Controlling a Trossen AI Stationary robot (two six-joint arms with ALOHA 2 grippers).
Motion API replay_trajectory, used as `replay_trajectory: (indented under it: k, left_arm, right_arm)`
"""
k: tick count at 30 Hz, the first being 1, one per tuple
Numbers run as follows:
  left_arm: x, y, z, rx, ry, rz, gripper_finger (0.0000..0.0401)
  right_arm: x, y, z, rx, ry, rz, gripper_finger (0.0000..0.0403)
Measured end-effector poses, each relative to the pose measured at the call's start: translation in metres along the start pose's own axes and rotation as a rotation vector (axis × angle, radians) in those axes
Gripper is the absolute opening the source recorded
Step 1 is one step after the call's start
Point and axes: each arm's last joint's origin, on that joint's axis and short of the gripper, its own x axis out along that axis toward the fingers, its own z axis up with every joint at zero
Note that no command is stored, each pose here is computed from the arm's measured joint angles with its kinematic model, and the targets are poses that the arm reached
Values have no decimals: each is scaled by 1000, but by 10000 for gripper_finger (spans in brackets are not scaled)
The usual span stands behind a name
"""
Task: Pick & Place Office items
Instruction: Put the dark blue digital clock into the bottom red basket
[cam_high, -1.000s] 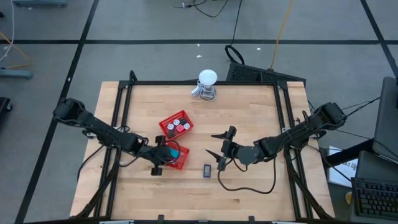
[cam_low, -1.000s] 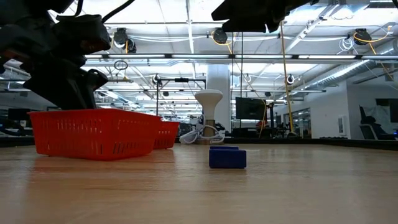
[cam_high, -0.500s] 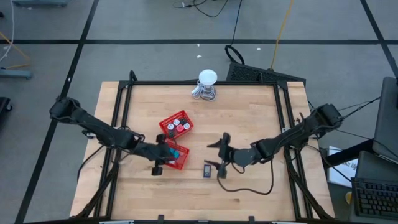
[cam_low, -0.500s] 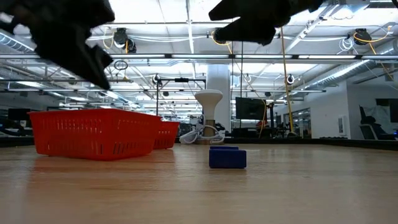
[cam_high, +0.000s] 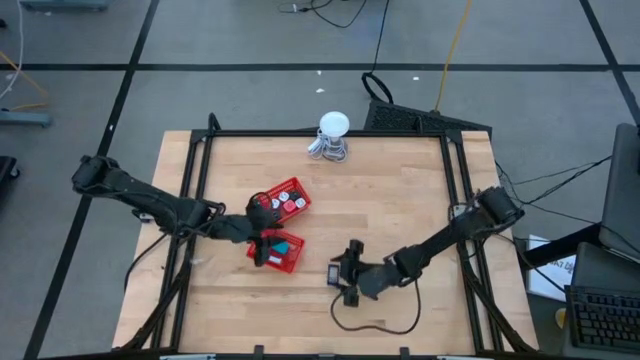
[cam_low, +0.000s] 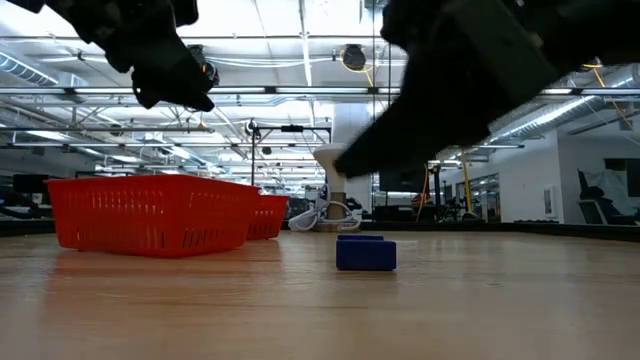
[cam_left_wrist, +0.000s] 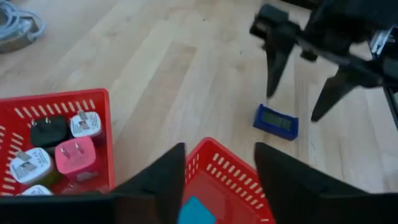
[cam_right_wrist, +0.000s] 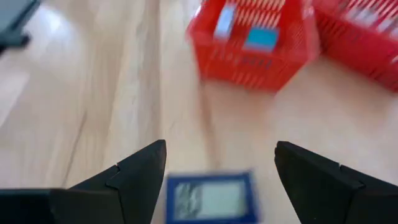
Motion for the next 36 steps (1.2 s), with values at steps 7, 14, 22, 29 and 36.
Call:
replay_trajectory:
  k: [7,14,22,29,36]
  left_arm:
    - [3,7,5,11,-5,-8,291]
    - [3,5,8,13,-37,-27,327]
    - [3,5,8,39,-41,-28,315]
    - [3,5,8,34,-40,-27,300]
    - [3,5,8,34,-38,-26,303]
  right_arm:
    - [15,9,-31,-11,71,-8,287]
    - [22,4,-36,-13,92,-28,284]
    - [24,-3,-36,-31,76,-129,283]
    - [29,-12,-23,-72,-57,-256,283]
    - [20,-4,-3,-178,-109,-76,283]
